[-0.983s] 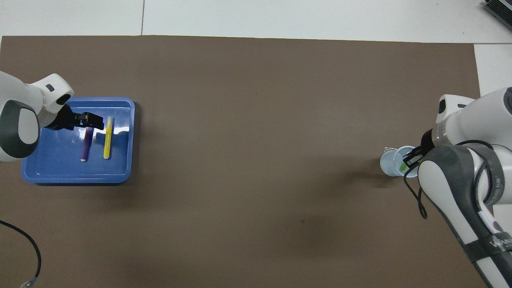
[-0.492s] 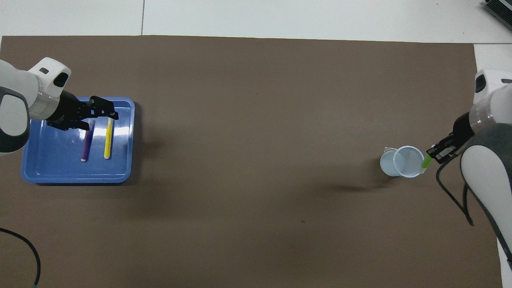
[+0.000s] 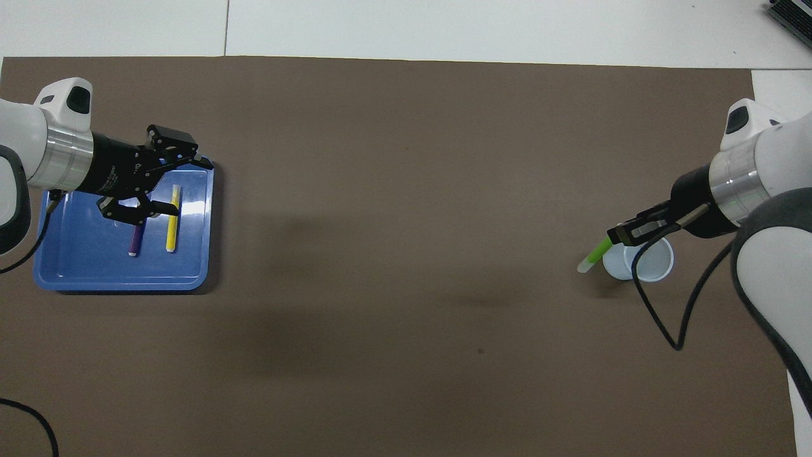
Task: Right arm passes pens to left for tray arrangement
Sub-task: 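Lift the green pen with the right gripper while the left gripper approaches, then close the left gripper on the green pen held by the right gripper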
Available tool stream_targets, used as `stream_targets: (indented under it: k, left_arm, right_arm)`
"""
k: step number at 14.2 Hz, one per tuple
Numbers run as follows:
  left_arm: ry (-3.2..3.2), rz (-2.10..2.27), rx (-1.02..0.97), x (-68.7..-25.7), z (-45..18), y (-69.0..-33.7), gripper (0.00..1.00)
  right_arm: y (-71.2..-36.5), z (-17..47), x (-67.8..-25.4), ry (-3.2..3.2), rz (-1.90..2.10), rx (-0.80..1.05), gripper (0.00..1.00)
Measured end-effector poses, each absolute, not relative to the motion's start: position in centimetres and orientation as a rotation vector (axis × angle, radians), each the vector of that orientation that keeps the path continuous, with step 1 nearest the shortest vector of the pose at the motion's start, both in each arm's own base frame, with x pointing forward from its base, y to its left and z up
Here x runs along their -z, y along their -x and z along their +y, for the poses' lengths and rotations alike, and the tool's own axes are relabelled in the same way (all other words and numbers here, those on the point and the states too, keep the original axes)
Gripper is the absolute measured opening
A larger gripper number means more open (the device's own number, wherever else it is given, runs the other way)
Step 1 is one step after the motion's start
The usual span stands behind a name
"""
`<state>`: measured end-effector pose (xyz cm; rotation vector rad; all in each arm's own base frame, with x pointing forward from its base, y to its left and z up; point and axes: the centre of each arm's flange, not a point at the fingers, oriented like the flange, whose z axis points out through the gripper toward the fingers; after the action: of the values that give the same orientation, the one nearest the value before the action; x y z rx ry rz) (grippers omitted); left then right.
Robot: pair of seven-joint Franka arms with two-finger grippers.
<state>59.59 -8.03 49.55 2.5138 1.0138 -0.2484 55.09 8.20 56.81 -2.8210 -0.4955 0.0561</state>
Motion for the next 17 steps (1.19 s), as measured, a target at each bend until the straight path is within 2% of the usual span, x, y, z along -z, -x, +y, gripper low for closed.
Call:
stream_targets:
  k: [3, 6, 12, 17]
  left_arm:
    - [-2.395, 1.205, 0.33, -51.4, -12.7, -58.3, 1.0]
    - [-2.253, 1.388, 0.412, -53.2, -16.5, -56.9, 1.0]
    - [-1.923, 1.753, 0.406, -53.7, -22.2, -55.1, 1.0]
    - [-1.766, 1.874, 0.417, -54.2, -25.0, -54.1, 1.0]
  right_arm:
    - [-55.9, 11.9, -57.1, 2.764, -0.239, 0.03, 0.19]
    - [-55.4, 17.6, -57.0, 2.71, 0.065, 0.04, 0.19]
    - [-54.5, 24.1, -57.7, 2.467, 0.555, -0.004, 0.19]
    - [-53.1, 29.1, -57.9, 2.321, 0.774, 0.019, 0.19]
